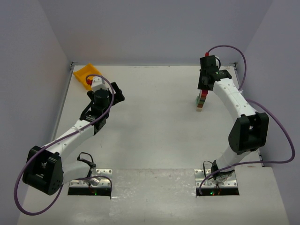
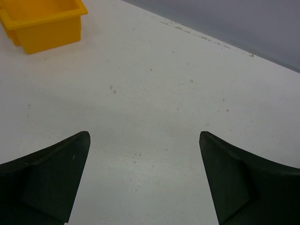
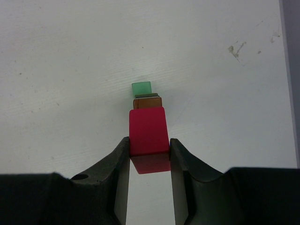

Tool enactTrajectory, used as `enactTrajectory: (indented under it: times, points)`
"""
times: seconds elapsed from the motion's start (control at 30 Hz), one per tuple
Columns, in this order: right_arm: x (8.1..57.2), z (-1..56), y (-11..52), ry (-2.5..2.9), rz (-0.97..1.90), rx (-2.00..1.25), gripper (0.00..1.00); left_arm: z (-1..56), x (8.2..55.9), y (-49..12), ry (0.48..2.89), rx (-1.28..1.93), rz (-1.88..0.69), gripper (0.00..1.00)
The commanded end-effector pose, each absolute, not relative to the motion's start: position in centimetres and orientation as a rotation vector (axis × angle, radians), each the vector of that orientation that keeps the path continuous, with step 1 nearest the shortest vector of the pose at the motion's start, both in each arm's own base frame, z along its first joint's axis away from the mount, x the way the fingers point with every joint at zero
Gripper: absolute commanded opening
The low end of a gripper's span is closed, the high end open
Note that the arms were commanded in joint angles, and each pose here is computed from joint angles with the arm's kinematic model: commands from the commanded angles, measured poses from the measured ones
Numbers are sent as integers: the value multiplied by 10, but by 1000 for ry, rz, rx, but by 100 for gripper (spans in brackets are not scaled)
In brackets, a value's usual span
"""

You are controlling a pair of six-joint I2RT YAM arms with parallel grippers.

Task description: Build the wood block tower

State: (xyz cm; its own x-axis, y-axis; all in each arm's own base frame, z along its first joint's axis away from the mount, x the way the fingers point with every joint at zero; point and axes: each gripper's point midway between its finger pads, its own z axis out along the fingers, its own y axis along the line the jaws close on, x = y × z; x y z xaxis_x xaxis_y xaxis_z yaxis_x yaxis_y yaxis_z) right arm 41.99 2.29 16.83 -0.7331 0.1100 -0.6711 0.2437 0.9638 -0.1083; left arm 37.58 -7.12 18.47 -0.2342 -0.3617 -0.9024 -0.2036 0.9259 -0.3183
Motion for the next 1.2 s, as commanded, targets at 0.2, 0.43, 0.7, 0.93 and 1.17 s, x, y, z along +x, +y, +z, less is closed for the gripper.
enactTrajectory:
  times: [0.2,0.43,0.7,0.93,1.17]
  points:
    - [430,187,22,2344,-231,282,27,211,386,-73,1749,-434,-195,100]
    - [430,187,22,2346,-230,280,38,211,386,-73,1749,-434,-195,100]
    - [430,187,21,2345,-234,283,41,211,387,-73,1750,-432,-197,100]
    - [429,188,21,2343,-233,283,45,211,387,-74,1749,-430,-201,100]
    - [426,190,20,2348,-237,272,48,211,388,-74,1749,-429,-200,100]
